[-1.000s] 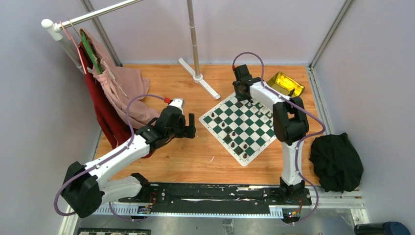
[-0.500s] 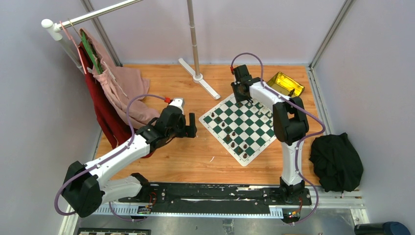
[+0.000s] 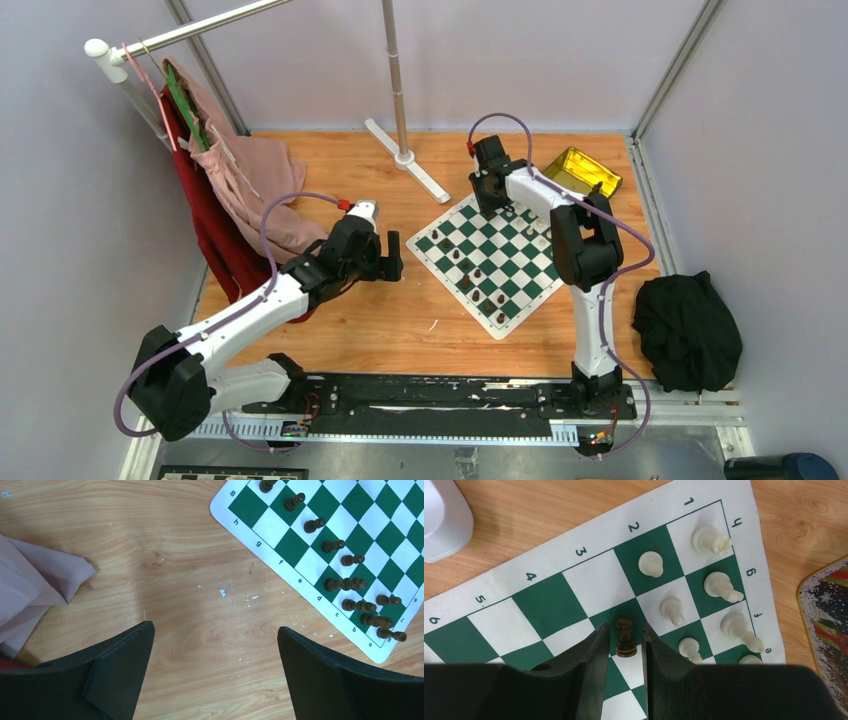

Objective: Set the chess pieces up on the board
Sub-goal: Pick up the chess piece from the chessboard.

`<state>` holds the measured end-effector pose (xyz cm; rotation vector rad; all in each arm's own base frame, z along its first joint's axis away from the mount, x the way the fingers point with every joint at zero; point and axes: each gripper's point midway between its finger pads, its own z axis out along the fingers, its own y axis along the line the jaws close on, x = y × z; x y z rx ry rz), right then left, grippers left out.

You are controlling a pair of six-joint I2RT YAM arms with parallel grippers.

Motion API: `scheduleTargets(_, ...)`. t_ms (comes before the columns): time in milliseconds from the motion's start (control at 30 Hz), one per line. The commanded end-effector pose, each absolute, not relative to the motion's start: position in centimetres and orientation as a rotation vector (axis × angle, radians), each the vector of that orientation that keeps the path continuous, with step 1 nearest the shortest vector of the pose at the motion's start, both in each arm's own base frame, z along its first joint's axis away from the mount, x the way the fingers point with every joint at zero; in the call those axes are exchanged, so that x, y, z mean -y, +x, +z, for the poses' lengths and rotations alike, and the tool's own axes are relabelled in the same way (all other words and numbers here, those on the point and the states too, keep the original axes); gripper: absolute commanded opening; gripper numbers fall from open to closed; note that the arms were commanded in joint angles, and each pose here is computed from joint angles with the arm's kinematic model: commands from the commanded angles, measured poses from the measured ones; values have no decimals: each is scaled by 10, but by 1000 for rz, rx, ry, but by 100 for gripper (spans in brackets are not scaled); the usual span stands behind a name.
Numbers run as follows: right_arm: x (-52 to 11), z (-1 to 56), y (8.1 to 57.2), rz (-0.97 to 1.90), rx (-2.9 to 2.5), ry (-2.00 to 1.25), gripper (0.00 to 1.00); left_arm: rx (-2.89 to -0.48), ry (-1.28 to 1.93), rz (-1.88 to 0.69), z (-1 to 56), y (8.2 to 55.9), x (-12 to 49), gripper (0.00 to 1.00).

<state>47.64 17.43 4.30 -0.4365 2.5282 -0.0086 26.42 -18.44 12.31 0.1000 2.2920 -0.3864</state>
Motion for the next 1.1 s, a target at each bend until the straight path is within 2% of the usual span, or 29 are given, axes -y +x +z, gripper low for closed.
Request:
scheduleTargets(0,-173,40,477,-8,-2552,-460,34,-2275,95,-400,127,269,188,100)
scheduleTargets(467,-174,32,478,-11,-2571,-470,32,-2283,106,-393,122,270,189,100)
scheduleTargets(800,-172,26,474,-13,-2592,-470,28,-2288,113,-393,120,269,189,100)
scheduleTargets(933,-172,26,473,-13,-2594,-468,23,-2290,113,-395,119,268,189,100)
scheduleTargets(1067,-170,28,472,-21,-2591,-465,11,-2289,113,-396,120,267,189,100)
